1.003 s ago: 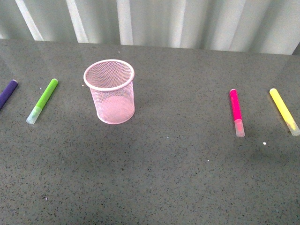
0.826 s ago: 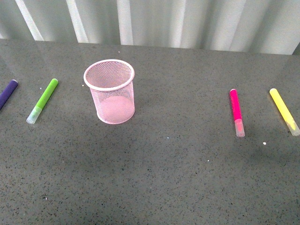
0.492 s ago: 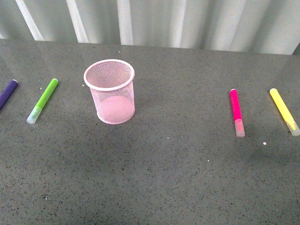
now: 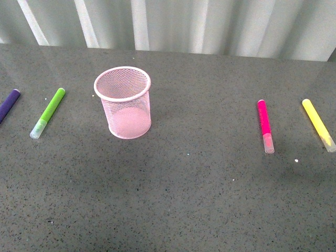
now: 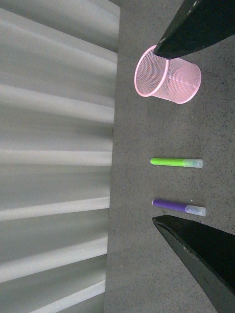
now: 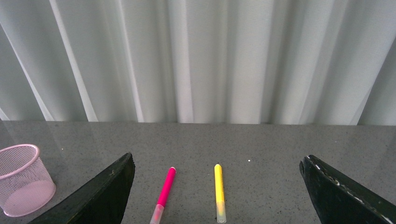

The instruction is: Insert purple and pink pens into pink cup

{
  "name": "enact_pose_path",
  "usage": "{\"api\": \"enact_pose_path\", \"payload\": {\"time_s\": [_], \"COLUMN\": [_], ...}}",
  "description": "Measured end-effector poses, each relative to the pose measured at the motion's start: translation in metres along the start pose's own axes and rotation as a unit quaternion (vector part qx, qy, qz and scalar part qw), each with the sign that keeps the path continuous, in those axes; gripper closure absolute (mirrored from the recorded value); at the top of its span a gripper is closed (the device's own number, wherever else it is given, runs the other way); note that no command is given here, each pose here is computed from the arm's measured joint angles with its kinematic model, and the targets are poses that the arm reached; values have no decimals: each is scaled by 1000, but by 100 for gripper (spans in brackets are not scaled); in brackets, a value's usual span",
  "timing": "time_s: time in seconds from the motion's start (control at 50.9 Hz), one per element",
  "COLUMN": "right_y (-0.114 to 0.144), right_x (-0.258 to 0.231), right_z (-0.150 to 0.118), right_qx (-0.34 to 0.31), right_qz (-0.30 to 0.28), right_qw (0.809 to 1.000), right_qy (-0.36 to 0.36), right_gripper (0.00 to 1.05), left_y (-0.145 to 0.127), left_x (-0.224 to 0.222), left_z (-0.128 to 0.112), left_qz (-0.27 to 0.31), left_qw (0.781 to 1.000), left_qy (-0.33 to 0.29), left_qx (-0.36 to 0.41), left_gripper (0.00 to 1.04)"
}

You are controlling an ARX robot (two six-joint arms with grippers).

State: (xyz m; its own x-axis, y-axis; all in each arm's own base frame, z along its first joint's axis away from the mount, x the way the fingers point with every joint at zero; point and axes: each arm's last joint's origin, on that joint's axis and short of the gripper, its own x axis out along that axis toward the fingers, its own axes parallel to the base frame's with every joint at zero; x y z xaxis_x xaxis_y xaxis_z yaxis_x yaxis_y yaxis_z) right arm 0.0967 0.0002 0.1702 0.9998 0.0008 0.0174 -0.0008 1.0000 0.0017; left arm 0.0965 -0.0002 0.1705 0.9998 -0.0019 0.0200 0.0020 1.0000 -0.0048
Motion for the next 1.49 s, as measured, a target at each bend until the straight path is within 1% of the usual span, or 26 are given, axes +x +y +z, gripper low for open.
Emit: {"api": "enact_pose_path", "payload": {"time_s": [0.492, 0.511, 0.57, 0.59, 0.629, 0.708, 0.806, 0.905, 1.003, 1.141, 1.219, 1.259, 1.357, 1.495], "right_y": [0, 0, 0, 0, 0, 0, 0, 0, 0, 0, 0, 0, 0, 0], "right_x": [0, 0, 0, 0, 0, 0, 0, 0, 0, 0, 0, 0, 0, 0], "right_z": [0, 0, 0, 0, 0, 0, 0, 0, 0, 0, 0, 0, 0, 0], "right_qx": [0, 0, 0, 0, 0, 0, 0, 0, 0, 0, 0, 0, 0, 0], "right_qz": [0, 0, 0, 0, 0, 0, 0, 0, 0, 0, 0, 0, 0, 0], "right_qw": [1000, 1000, 1000, 1000, 1000, 1000, 1000, 1000, 1000, 1000, 1000, 1000, 1000, 1000], "right_qy": [0, 0, 0, 0, 0, 0, 0, 0, 0, 0, 0, 0, 0, 0], "right_gripper": [7, 7, 7, 7, 7, 7, 7, 7, 7, 7, 7, 7, 7, 7], "left_y": [0, 0, 1, 2, 3, 8, 14, 22, 28, 38, 45, 49, 60, 67], "left_x": [0, 0, 1, 3, 7, 13, 24, 43, 62, 99, 122, 135, 175, 204], "left_z": [0, -1, -4, -6, -10, -6, 9, 22, 31, 38, 40, 40, 32, 17], "left_qz": [0, 5, 48, 58, 67, 77, 70, 55, 40, 16, 0, 0, -30, -43], "left_qw": [1000, 1000, 995, 990, 980, 973, 973, 976, 979, 984, 984, 985, 984, 983], "left_qy": [0, 6, 69, 94, 117, 112, 86, 73, 73, 89, 109, 113, 149, 173], "left_qx": [0, -4, -59, -89, -143, -188, -203, -200, -186, -156, -143, -133, -88, -42], "left_gripper": [7, 7, 7, 7, 7, 7, 7, 7, 7, 7, 7, 7, 7, 7]}}
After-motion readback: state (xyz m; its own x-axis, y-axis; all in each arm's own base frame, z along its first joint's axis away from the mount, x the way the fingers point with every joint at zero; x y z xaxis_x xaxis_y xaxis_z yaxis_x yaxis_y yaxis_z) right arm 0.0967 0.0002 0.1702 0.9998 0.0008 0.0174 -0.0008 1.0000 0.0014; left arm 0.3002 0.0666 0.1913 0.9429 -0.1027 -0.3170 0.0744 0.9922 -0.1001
